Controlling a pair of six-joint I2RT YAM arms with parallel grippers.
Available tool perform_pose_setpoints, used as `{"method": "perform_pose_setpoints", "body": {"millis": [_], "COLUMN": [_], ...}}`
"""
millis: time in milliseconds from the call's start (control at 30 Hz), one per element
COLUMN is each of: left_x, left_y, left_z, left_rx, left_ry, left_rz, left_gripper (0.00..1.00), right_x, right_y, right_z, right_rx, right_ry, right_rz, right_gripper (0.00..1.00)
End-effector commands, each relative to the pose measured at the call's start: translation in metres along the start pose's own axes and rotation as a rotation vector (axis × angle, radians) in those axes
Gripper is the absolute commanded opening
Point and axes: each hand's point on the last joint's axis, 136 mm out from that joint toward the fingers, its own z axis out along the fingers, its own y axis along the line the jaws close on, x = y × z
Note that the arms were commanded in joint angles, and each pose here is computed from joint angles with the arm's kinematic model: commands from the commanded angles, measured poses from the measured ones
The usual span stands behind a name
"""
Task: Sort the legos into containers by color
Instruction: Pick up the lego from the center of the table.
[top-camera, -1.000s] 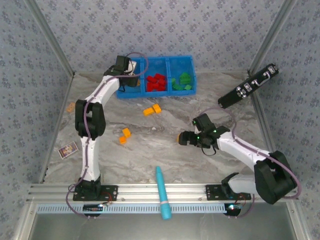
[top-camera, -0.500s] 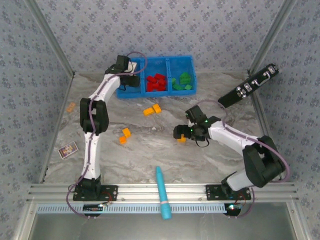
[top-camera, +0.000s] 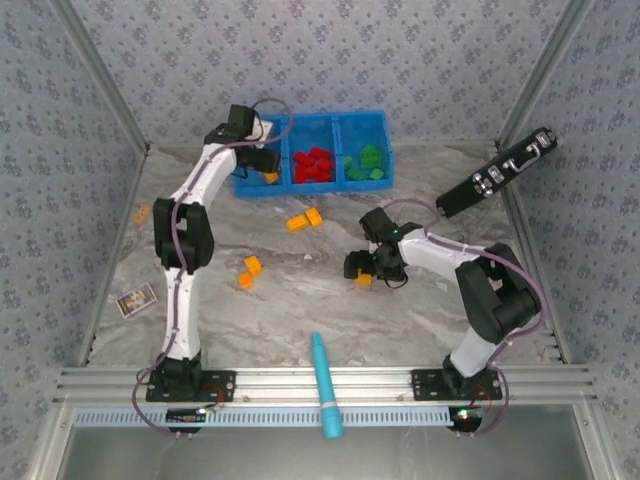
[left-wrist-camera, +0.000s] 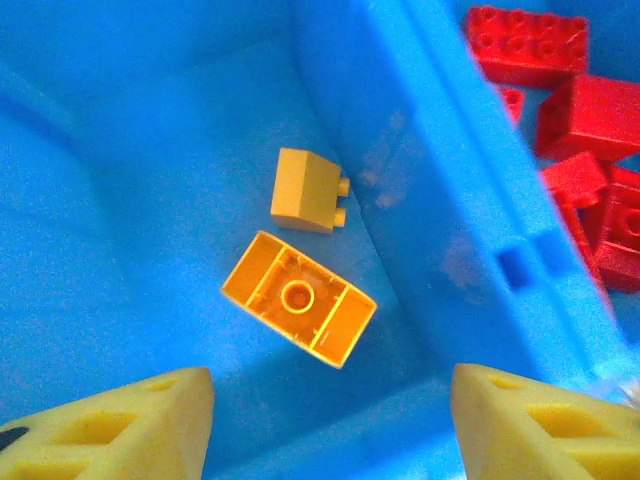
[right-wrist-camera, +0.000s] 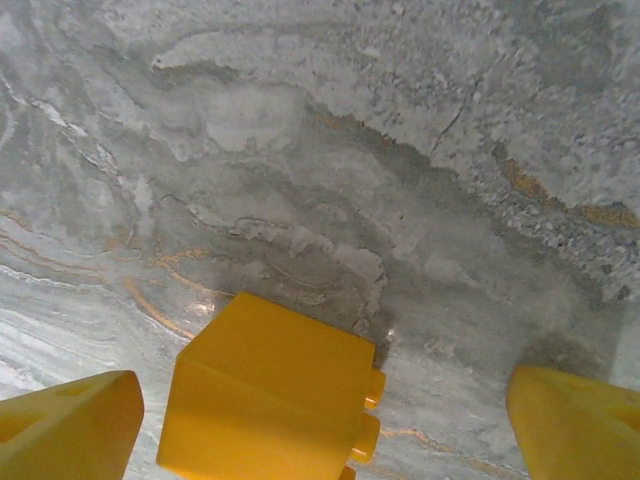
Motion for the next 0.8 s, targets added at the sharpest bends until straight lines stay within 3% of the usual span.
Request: {"method": "perform_pose_setpoints", "body": {"millis": [0, 133, 233, 533, 767], "left_x": [-0.037, -0.043, -0.029, 0.047, 0.130], "left_y": [-0.006, -0.005, -0.005, 0.004, 0.016], "left_z": [-0.087, -0.145, -0.177, -0.253, -0.290], "left_rx": [-0.011, -0.086, -0.101, -0.210, -0.300], "left_ry": [-0.142, -0.235, -0.268, -0.269, -0.206], "left_rz": [0.050, 0.058, 0.026, 0.005, 0.026], "left_gripper": [0.65, 0.67, 0.68, 0.72, 0.76], "right_x": [-0.003, -0.003, -0.003, -0.001, 0.000], "right_y": [0.002, 0.003, 0.002, 0.007, 0.004], "right_z": [0.001, 0.006, 0.010, 0.017, -0.004], "right_rx": [0.032, 0.044, 0.052, 0.055, 0.095], "right_ry": [0.010, 0.021, 0.023, 0.056, 0.095], "right_rz": [0.014, 0.011, 0.008, -0.038, -0.120], "right_gripper": [0.93, 0.86, 0.79, 0.48, 0.36]}}
